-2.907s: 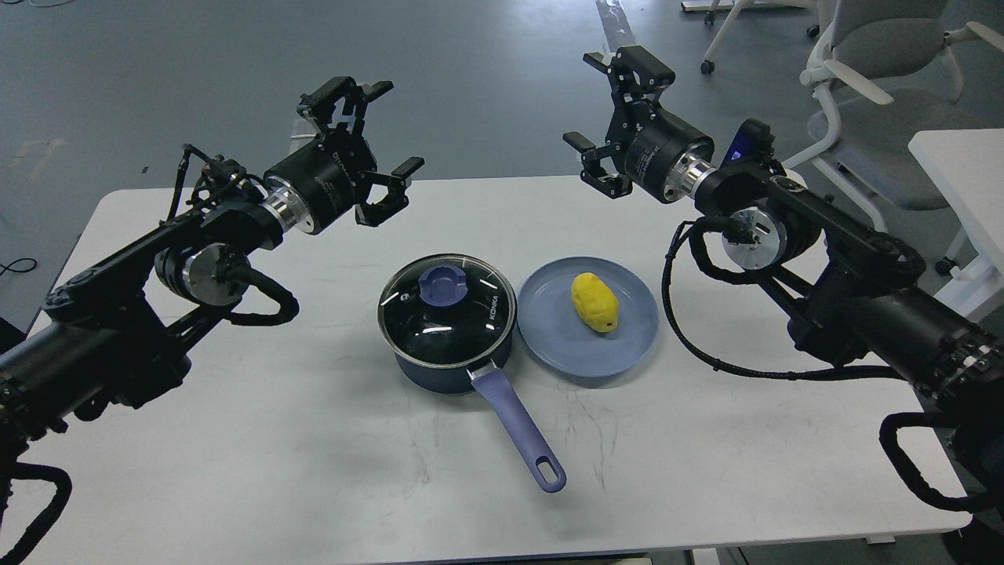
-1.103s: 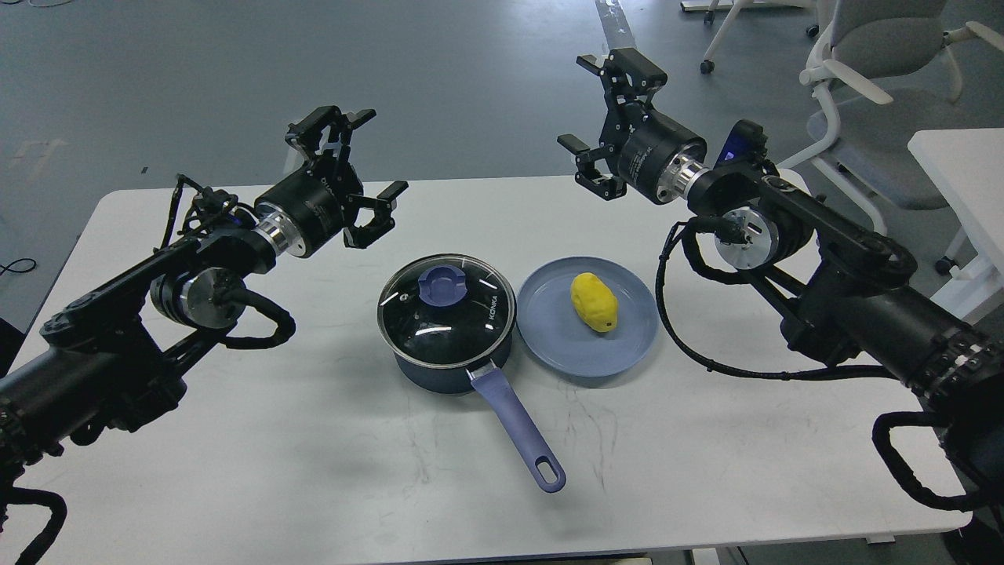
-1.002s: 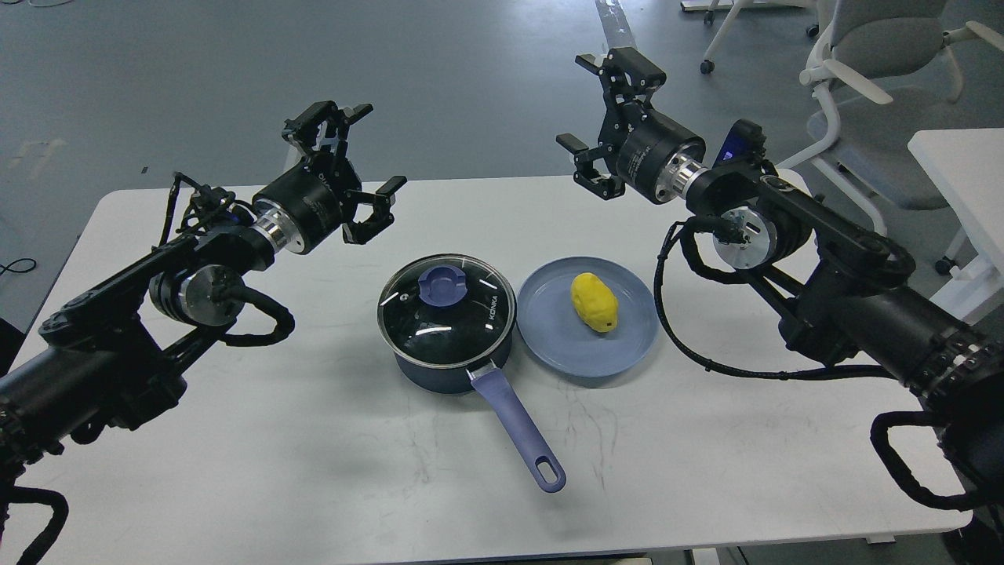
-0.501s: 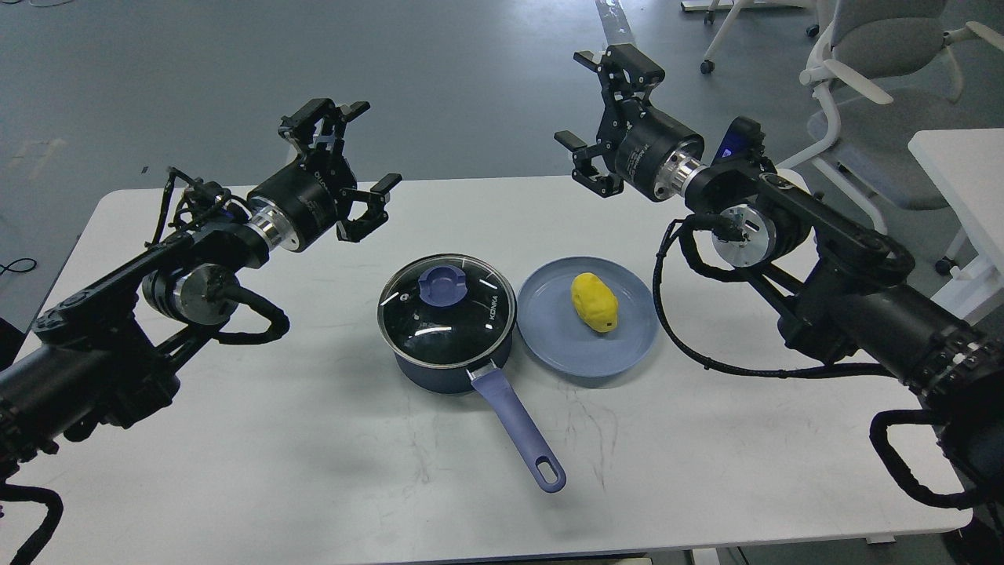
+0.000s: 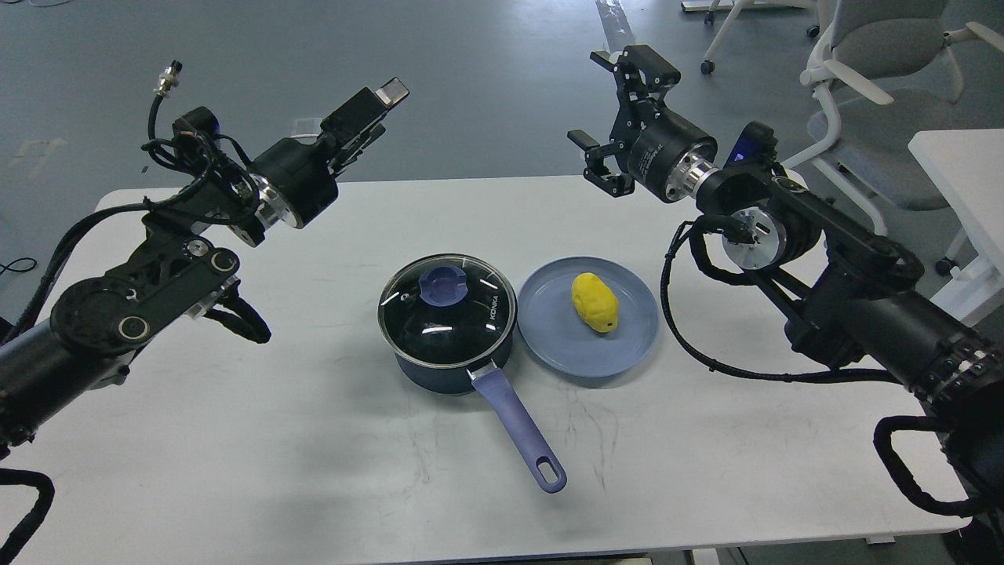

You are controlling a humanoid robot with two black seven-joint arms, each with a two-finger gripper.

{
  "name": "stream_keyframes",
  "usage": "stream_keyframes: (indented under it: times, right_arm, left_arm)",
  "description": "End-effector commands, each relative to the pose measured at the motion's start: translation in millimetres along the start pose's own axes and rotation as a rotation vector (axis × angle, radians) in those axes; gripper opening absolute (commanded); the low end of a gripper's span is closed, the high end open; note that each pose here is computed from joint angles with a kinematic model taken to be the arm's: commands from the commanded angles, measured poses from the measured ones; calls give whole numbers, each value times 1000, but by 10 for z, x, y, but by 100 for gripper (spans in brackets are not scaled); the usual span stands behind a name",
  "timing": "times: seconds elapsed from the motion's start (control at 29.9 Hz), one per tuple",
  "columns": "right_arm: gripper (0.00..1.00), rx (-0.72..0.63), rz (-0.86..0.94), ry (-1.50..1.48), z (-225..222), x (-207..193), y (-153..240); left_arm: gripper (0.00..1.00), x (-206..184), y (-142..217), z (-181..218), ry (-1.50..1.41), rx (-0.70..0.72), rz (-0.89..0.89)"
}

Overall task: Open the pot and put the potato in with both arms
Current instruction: 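Move the left gripper over the pot and lower it onto the lid knob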

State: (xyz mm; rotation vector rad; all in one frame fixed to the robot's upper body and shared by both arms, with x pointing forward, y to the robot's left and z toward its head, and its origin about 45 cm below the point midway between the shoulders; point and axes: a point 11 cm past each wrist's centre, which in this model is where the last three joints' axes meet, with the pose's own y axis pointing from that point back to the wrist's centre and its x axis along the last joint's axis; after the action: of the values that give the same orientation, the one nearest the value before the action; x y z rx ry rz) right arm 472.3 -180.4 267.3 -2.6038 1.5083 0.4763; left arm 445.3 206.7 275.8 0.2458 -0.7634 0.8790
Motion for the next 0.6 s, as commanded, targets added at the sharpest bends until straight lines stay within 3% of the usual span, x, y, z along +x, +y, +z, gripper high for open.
stream_keyframes:
  times: [0.0,0.17,0.3,0.57]
  right_arm:
    - [100,28,46,-38,-37,139,48]
    - [100,40,97,-70,-23,311,107]
    - [100,51,148,-101,9,451,167]
    - [100,59,200,-122,27,531,192]
  left_arm:
    - [98,-71,2,26,-214,-39,-16]
    - [98,-499,73,-51,-364,-56,-178]
    - [98,-870,258,-136,-632,-151,-264]
    - [98,-1043,345,-138,-803,-249,-356]
